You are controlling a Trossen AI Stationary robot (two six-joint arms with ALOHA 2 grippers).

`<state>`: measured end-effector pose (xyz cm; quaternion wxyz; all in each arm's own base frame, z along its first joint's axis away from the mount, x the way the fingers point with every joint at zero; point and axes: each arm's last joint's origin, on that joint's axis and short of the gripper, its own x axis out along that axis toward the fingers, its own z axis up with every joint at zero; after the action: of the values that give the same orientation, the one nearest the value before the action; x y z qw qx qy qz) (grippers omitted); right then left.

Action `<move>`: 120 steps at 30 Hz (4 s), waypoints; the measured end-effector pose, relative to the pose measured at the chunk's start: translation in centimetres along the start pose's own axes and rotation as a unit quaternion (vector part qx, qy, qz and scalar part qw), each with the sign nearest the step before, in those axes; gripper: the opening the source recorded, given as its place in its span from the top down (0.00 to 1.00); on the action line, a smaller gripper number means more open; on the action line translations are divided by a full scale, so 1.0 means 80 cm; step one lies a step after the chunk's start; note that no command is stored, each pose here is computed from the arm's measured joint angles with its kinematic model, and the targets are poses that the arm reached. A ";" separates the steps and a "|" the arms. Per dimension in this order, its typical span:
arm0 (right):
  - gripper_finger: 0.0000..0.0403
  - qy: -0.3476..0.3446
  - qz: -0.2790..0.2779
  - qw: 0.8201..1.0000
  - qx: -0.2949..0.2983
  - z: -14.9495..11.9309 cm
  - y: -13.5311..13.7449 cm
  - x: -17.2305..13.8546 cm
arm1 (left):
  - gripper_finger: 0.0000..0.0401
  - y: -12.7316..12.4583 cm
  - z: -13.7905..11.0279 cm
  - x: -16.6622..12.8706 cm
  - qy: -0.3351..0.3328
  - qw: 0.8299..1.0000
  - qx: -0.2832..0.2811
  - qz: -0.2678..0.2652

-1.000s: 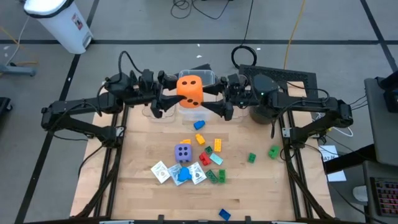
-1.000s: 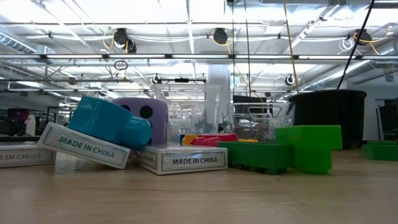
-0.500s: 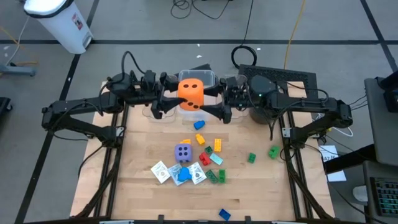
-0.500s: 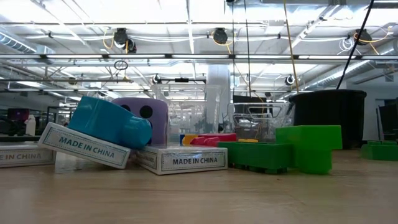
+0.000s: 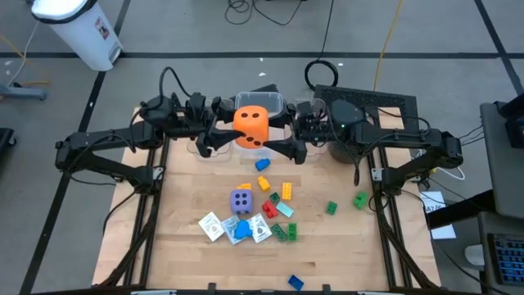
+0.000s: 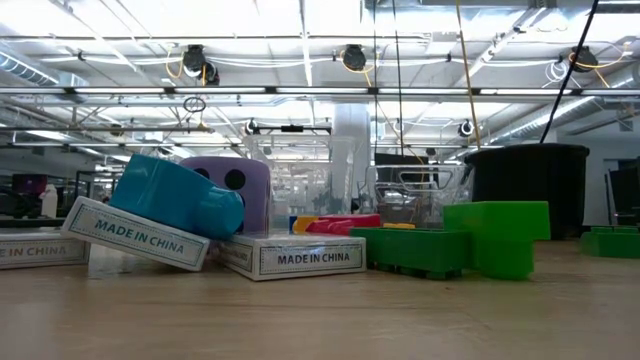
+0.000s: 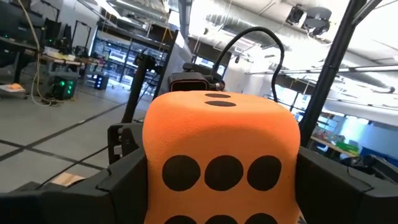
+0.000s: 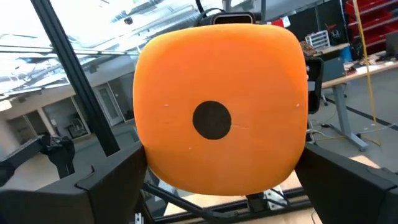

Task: Pick & Place Toys
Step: Put the orange dice into the transparent container

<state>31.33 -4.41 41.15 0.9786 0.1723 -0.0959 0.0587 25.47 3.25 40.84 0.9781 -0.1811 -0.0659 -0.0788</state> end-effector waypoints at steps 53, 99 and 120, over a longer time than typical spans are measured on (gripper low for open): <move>0.19 0.015 -0.025 0.999 0.039 -0.001 -0.008 -0.002 | 0.04 0.015 0.011 0.000 -0.044 0.999 0.006 0.018; 0.31 0.185 -0.236 0.952 0.068 -0.055 -0.207 -0.037 | 0.03 0.229 -0.062 -0.010 0.152 0.958 -0.043 0.239; 0.31 0.185 -0.260 0.946 0.056 -0.038 -0.223 -0.060 | 0.14 0.274 -0.084 0.014 0.251 0.920 -0.022 0.299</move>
<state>29.79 -20.38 31.53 0.9490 0.2322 0.1389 -0.1618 31.15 20.83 27.27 0.9361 -0.1883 0.2412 0.1733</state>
